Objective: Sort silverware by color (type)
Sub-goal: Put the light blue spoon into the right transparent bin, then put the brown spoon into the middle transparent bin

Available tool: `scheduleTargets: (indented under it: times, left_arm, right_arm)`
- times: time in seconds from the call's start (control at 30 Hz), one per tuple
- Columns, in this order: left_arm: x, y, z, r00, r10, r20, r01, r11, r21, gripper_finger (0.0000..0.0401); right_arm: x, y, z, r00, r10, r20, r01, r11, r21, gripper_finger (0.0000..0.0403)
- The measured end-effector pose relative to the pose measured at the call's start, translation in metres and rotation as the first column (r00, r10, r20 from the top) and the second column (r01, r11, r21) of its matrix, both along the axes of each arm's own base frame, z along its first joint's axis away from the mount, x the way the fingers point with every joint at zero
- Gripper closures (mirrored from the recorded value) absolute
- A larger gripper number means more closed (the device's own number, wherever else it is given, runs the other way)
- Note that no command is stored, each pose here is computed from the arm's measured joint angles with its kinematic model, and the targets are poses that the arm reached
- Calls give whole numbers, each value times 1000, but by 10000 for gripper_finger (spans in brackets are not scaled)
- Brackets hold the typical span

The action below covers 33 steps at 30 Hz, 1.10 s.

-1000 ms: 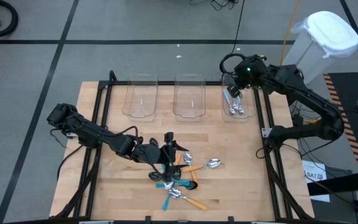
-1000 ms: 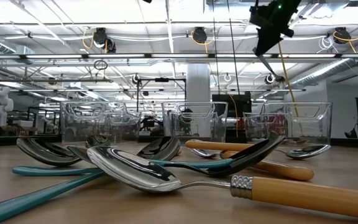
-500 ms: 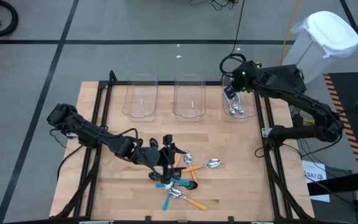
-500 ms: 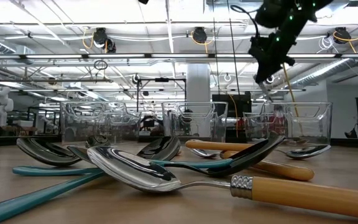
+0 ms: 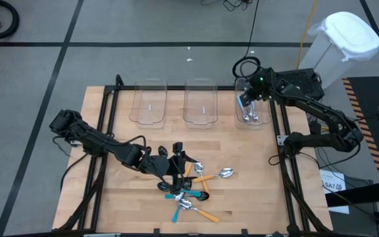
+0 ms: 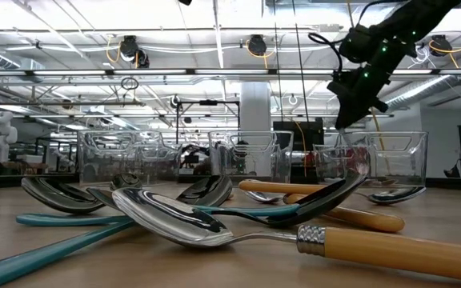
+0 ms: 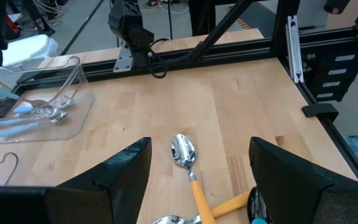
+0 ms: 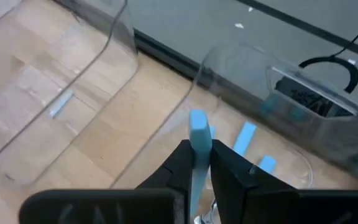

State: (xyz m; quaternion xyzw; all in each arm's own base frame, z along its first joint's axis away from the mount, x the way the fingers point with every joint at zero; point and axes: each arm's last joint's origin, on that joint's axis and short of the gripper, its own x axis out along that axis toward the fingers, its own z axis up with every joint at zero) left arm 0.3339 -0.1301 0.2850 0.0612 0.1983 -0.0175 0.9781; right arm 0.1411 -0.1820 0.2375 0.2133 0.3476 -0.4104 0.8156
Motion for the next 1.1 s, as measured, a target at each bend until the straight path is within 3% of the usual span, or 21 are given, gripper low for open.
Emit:
scheduleTargets:
  times: [0.47, 0.77, 1.1]
  left_arm:
    - [0, 0, 1, 1000, 0, 12, 0, 1000, -5, 133]
    - [0, 0, 1, 1000, 0, 13, 0, 1000, -5, 133]
    - [0, 0, 1, 1000, 0, 13, 0, 1000, -5, 133]
  right_arm:
    - [-4, 2, -16, 1000, -2, 0, 2, 1000, 25, 367]
    - [-4, 3, -21, 1000, -7, 3, 7, 1000, 22, 331]
    - [-4, 3, -21, 1000, -17, 3, 17, 1000, 22, 324]
